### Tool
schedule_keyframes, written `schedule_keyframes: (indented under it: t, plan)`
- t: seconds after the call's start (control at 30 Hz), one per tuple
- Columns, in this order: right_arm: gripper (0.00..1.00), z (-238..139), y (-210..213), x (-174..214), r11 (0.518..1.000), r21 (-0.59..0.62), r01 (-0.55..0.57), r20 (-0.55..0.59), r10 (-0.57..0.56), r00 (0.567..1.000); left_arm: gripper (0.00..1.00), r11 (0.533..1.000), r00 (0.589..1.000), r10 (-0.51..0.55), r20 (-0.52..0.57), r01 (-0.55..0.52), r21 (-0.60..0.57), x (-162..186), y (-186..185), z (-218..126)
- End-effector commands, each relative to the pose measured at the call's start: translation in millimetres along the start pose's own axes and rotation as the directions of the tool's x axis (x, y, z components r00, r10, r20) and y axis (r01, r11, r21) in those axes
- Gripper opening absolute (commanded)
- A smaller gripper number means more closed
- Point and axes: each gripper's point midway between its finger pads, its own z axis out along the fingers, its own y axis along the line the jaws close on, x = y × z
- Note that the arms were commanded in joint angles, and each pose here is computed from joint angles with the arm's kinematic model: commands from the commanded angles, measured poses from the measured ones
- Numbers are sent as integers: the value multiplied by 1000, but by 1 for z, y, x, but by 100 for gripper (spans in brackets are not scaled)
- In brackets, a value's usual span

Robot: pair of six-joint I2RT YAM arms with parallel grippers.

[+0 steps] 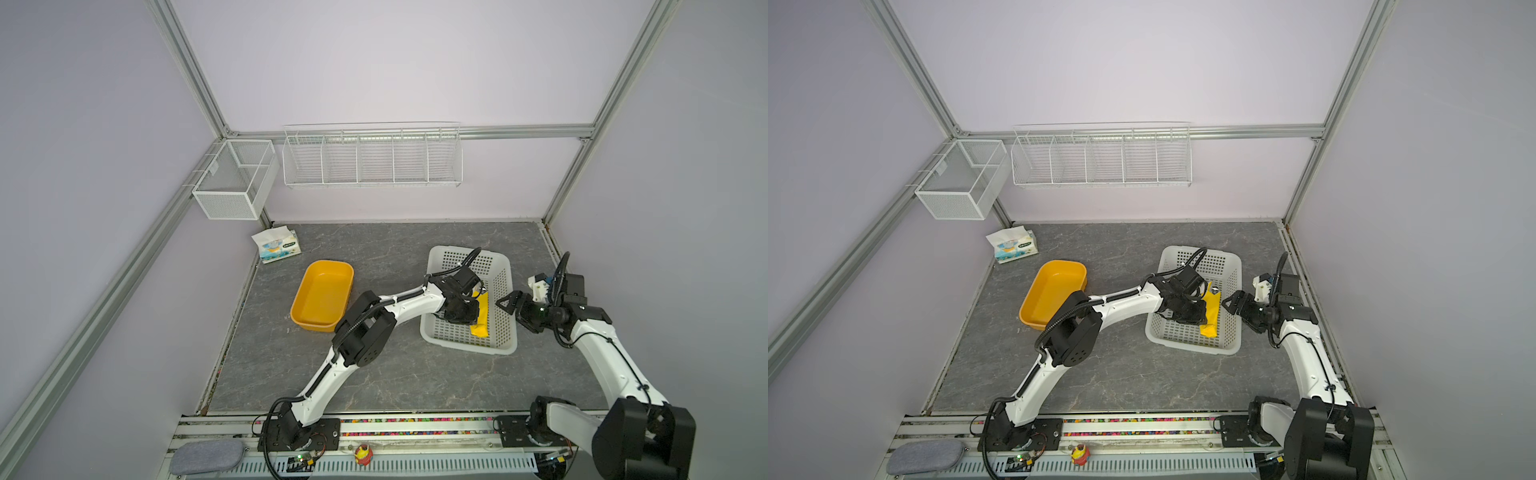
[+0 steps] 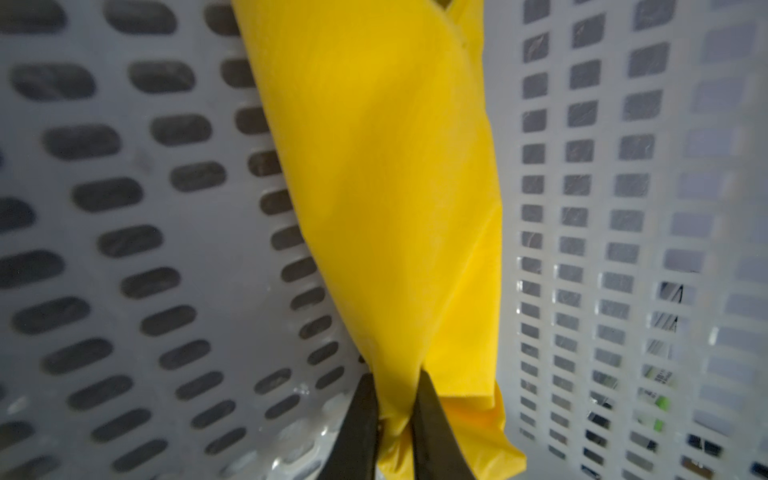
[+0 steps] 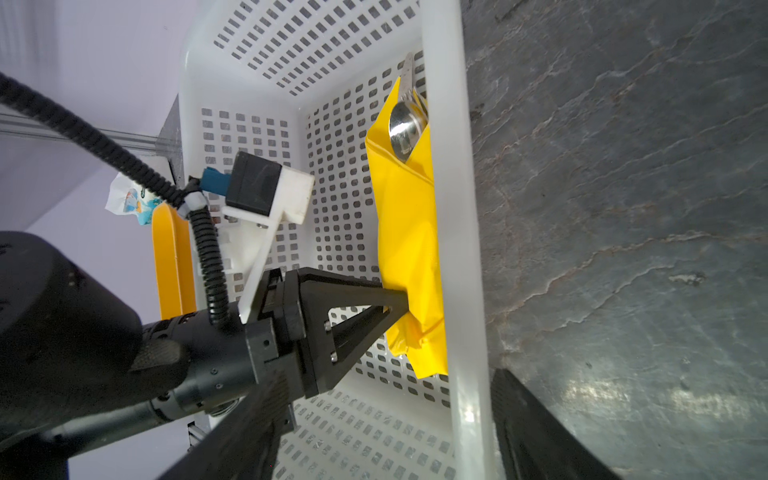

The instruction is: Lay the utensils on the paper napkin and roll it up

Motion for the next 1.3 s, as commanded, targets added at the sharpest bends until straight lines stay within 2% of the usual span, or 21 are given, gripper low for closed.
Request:
schedule_keyframes:
  t: [0.0,0.17,0.3,0.5,0.67,0.83,0.93,0.97,1.07,1.13,1.2,1.27]
  plan:
    - [80,-3,-1,3,1000,4,10,2,-10,1000,17,1000,998,-11,-70,10,-16,21,7,13]
    - [80,-3,-1,3,1000,2,9,1,-9,1000,22,998,998,-20,-66,24,51,18,-6,12]
    - [80,-7,-1,1,1000,18,20,10,-20,1000,34,998,1000,-16,-27,18,61,12,-13,-1]
    - [80,-20,-4,-12,994,96,48,58,-54,997,49,998,994,41,102,-45,41,-6,-26,-47]
    - [81,-46,-12,-32,973,223,52,188,-95,977,57,991,961,118,251,-128,24,-19,-40,-98]
    - [84,-84,-35,-61,910,415,5,396,-186,899,67,983,877,184,445,-160,-92,-26,-23,-160]
    - [89,-102,-47,-75,859,511,-2,482,-285,828,74,980,817,177,549,-93,-178,-23,5,-203]
    - [96,-106,-52,-79,837,547,3,497,-328,804,75,974,792,177,584,-57,-217,-20,19,-218]
    - [97,-109,-67,-88,767,640,30,507,-452,734,85,943,700,218,680,29,-332,-8,58,-263]
    - [96,-103,-70,-91,746,663,62,504,-505,701,94,925,651,223,726,93,-368,4,86,-289]
    - [95,-91,-72,-93,739,666,103,490,-537,687,98,906,614,206,762,175,-386,18,121,-313]
    - [94,-80,-76,-99,706,695,136,470,-589,657,99,872,564,205,800,267,-411,33,157,-340]
